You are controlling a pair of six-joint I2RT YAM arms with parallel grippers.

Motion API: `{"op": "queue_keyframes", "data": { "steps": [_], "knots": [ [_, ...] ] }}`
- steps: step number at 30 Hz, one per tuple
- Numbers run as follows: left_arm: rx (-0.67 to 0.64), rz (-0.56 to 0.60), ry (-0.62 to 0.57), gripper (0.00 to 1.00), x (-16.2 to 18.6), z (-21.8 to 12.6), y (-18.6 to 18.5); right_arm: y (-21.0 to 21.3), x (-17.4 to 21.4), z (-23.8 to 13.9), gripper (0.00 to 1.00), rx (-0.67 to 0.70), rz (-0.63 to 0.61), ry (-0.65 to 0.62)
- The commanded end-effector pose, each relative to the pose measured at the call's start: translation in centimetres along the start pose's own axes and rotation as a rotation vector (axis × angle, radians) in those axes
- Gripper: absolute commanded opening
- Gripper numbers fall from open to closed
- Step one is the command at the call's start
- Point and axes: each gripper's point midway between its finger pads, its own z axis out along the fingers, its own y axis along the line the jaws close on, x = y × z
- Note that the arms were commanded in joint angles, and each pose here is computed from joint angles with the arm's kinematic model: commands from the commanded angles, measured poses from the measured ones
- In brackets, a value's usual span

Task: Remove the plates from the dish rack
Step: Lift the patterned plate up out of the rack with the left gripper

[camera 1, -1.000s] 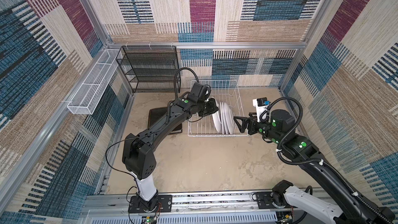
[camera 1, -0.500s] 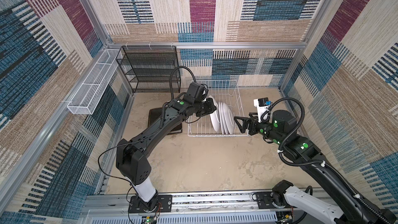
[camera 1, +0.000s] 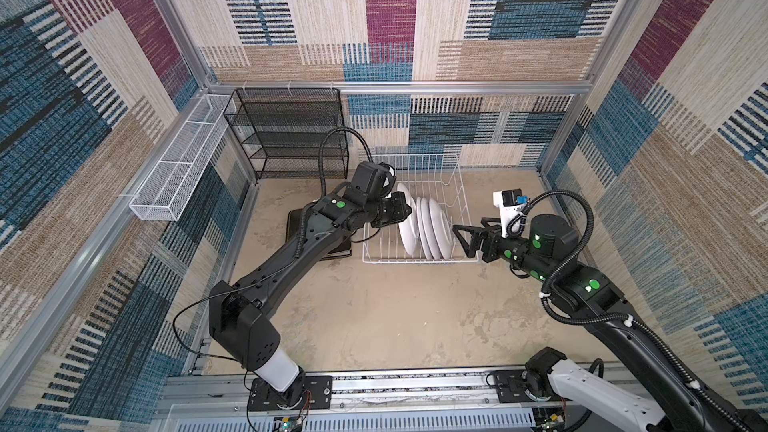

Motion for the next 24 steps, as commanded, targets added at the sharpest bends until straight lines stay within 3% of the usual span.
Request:
{"op": "queue_keyframes", "data": {
  "steps": [1,12,24],
  "knots": [
    [-0.01,0.027,-0.047,0.0,-0.7,-1.0,-0.1,0.8,-0.8,-0.1,0.99,-0.039,0.003,-0.035],
    [-0.036,0.105,-0.126,0.0,-0.8,-4.7,0.1,1.5,-1.7,1.0,0.99,-0.07,-0.002,-0.04],
    [-0.047,0.492,-0.21,0.0,-0.6,-11.2,-1.4,3.9,-5.1,3.7,0.99,-0.163,0.084,-0.021]
  ]
}}
